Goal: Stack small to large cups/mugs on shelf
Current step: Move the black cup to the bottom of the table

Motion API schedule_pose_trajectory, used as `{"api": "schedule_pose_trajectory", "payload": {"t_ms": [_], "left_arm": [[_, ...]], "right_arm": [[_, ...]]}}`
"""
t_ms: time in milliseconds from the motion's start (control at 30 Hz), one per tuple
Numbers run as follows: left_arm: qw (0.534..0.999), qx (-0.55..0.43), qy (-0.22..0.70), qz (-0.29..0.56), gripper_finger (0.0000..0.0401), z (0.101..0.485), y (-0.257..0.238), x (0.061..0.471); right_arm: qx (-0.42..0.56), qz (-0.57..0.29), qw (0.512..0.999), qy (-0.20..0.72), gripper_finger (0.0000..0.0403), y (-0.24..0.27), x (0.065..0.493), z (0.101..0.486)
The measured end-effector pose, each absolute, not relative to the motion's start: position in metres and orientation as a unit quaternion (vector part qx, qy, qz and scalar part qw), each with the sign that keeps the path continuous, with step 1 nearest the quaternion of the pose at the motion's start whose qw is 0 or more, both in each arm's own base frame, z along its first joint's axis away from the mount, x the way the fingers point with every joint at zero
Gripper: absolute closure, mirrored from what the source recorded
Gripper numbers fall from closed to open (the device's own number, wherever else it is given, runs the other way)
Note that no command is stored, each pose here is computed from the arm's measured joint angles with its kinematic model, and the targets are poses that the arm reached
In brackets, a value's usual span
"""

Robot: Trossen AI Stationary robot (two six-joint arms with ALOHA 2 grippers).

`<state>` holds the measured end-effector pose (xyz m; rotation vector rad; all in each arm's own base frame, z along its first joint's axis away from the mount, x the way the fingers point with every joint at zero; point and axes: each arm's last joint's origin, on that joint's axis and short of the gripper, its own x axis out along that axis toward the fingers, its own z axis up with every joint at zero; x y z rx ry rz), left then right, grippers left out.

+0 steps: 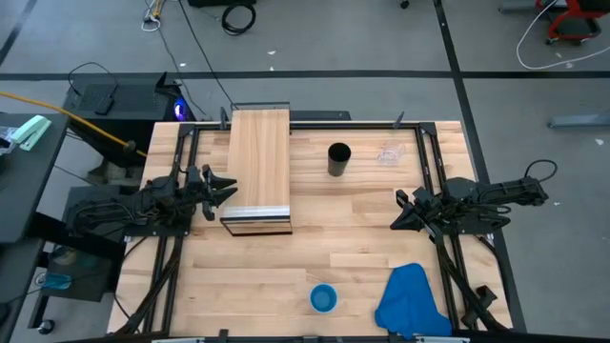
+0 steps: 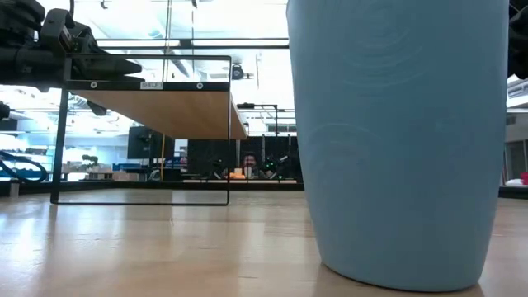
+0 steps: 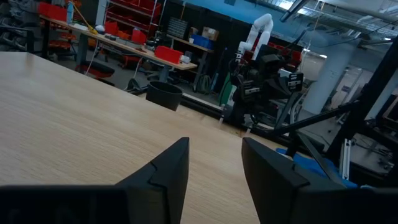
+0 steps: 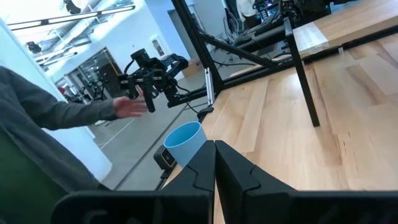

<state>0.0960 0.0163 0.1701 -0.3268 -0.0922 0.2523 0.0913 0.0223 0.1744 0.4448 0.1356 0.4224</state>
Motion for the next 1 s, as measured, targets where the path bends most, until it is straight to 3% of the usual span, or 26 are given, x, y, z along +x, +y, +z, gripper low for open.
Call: {"api": "schedule_pose_trajectory", "payload": {"t_ms": [467, 667, 1000], "left_arm": [[0.984, -0.118, -0.04, 0.128, 0.0244, 0.17, 0.016, 0.096], [0.977, -0.164, -0.056, 0.125, 0.0249, 0.172, 0.016, 0.096], [0.931, -0.269, -0.232, 0.083, 0.0244, 0.203, 0.016, 0.088]], "right_arm": [[0.219, 0.191, 0.955, 0.053, 0.0387, 0.021, 0.092, 0.176], [0.22, 0.141, 0.964, -0.041, 0.0387, 0.017, 0.092, 0.192], [0.212, 0.071, 0.949, -0.223, 0.0387, 0.01, 0.084, 0.222]]}}
